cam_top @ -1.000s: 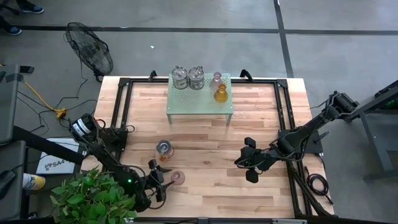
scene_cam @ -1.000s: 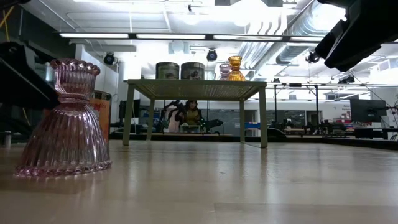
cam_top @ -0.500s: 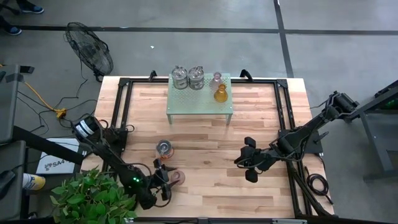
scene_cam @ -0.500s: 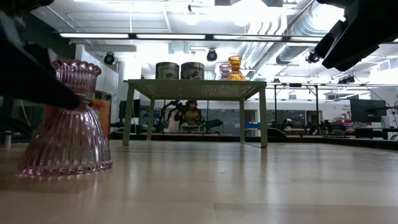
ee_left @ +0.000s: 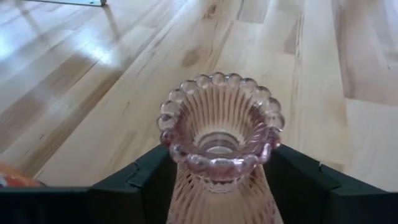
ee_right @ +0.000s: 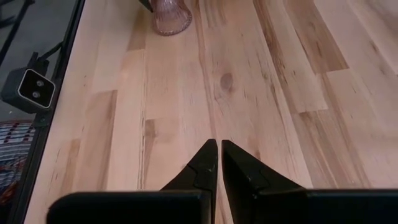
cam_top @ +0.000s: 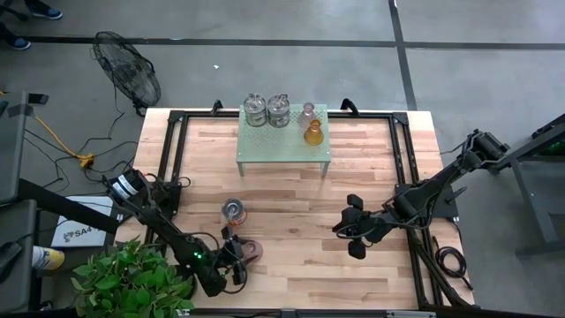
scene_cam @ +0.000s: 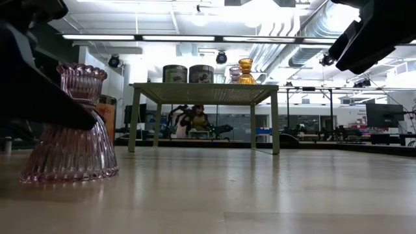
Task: Pick & Place candle stick holders
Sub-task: Put the pink glass candle holder on the shelf
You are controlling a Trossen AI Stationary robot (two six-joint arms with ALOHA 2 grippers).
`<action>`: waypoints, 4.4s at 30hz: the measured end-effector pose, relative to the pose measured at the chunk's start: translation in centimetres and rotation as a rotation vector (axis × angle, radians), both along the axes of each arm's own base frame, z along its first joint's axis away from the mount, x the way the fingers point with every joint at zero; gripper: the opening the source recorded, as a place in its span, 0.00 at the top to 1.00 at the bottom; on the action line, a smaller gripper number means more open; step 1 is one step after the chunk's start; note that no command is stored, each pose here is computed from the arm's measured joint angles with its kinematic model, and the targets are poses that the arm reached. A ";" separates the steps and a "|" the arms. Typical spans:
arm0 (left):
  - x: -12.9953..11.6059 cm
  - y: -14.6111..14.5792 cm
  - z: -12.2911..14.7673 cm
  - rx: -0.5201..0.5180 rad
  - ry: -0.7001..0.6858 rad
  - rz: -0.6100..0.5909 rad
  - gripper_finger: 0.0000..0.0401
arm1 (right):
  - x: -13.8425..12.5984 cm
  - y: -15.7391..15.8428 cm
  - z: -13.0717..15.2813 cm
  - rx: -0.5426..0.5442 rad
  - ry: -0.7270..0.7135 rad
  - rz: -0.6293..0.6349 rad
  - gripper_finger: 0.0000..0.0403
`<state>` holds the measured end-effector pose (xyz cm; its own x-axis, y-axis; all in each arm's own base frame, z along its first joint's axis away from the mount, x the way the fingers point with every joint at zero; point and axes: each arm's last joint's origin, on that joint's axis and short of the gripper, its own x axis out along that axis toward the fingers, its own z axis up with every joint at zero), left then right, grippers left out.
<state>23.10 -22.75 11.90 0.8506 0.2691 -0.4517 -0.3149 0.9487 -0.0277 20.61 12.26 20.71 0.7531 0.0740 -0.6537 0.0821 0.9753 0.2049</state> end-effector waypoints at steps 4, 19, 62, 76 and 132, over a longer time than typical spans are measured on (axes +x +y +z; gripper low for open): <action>0.1 -0.1 0.1 -0.001 -0.010 -0.003 0.55 | 0.0 0.0 0.0 -0.003 -0.002 -0.004 0.96; 0.2 0.0 0.4 0.038 -0.048 0.024 0.69 | 0.0 0.0 0.0 -0.010 -0.008 -0.013 0.96; 15.5 12.8 9.1 0.103 -0.247 -0.407 0.68 | 3.0 -1.3 6.9 -0.406 -0.140 0.498 0.96; 15.7 13.4 8.8 0.104 -0.172 -0.400 0.68 | 4.0 -1.4 7.4 -0.519 -0.122 0.453 0.56; 15.6 13.7 8.1 0.048 -0.106 -0.429 0.68 | 13.6 1.2 7.4 -0.646 0.403 0.698 0.55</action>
